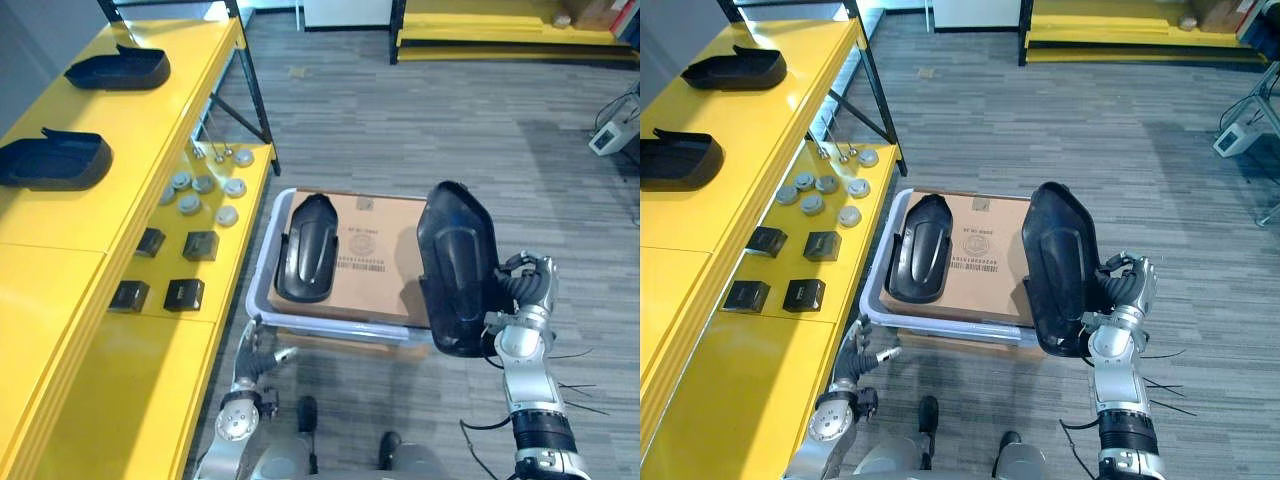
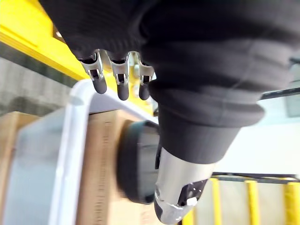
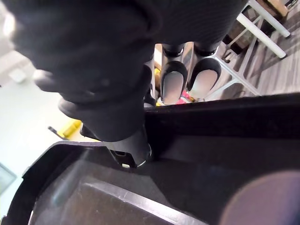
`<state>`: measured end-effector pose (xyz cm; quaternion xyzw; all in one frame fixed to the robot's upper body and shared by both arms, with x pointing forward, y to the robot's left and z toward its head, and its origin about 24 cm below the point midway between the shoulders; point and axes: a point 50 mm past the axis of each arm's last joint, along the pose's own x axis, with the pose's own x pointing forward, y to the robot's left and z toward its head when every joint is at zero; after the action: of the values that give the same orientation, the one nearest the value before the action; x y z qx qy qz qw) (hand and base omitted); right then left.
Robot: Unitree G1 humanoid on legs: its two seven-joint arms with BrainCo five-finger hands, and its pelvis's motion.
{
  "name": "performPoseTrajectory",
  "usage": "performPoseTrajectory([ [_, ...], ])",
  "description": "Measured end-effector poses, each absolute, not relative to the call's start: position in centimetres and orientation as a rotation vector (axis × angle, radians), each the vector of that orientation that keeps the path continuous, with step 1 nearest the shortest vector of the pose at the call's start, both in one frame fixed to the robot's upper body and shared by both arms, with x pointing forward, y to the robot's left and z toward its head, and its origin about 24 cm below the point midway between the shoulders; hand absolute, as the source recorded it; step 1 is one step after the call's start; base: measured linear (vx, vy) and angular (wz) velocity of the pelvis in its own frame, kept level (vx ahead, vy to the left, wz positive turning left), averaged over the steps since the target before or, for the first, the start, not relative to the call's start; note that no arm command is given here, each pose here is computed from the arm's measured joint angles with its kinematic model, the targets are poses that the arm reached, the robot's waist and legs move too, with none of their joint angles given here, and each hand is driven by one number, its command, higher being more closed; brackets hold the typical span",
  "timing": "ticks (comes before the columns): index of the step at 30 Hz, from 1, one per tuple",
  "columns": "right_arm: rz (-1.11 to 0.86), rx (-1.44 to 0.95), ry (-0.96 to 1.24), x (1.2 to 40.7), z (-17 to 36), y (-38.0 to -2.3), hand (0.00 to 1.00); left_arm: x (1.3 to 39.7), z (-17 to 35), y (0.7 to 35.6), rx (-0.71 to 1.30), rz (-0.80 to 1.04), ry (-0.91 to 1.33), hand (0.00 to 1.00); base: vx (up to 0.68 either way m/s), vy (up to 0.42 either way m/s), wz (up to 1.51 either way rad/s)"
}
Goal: Walk over and take plastic housings, then place them on the shelf
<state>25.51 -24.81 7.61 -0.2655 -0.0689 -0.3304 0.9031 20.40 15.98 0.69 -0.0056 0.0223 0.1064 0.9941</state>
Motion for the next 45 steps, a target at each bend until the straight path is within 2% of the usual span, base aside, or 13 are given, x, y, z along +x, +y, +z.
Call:
performPoseTrajectory([
  [3,-0.681,-0.522,-0.199,25.5,8.6,-23.7,1.00,20.8,3.2,15.5,-0.045,0.226,-0.072,0.00,0.02,-0.018,0.03],
  [8,-0.584,-0.460,-0.336,25.7,10.6,-20.2,1.00,21.6,5.2,12.5,-0.065,0.146,-0.164,0.00,-0.01,-0.002,0.00],
  [15,-0.425,-0.358,-0.403,25.9,11.1,-15.5,1.00,22.0,6.1,7.5,-0.044,-0.030,-0.213,0.00,-0.02,-0.002,-0.02],
  [20,-0.304,-0.281,-0.460,26.0,12.1,-12.2,1.00,23.0,5.8,5.7,-0.021,-0.083,-0.197,0.00,0.00,-0.003,-0.05],
  [24,-0.258,-0.218,-0.511,25.6,12.9,-10.9,1.00,23.1,5.8,5.5,-0.006,-0.064,-0.187,0.00,0.00,0.000,0.00],
  [25,-0.240,-0.194,-0.508,25.5,12.9,-10.6,1.00,23.3,5.6,5.5,0.007,-0.061,-0.180,1.00,0.00,0.000,0.00],
  [32,-0.184,-0.119,-0.482,25.5,12.5,-9.8,1.00,23.8,5.4,5.8,0.030,-0.007,-0.172,1.00,0.00,0.000,0.00],
  [33,-0.182,-0.119,-0.479,25.5,12.5,-9.8,0.00,23.9,5.5,5.9,0.036,-0.005,-0.177,1.00,-0.01,0.013,-0.05],
  [45,-0.087,-0.139,-0.451,25.2,11.3,-10.1,0.00,24.1,5.3,6.8,0.073,0.011,-0.166,1.00,-0.01,0.003,-0.02],
])
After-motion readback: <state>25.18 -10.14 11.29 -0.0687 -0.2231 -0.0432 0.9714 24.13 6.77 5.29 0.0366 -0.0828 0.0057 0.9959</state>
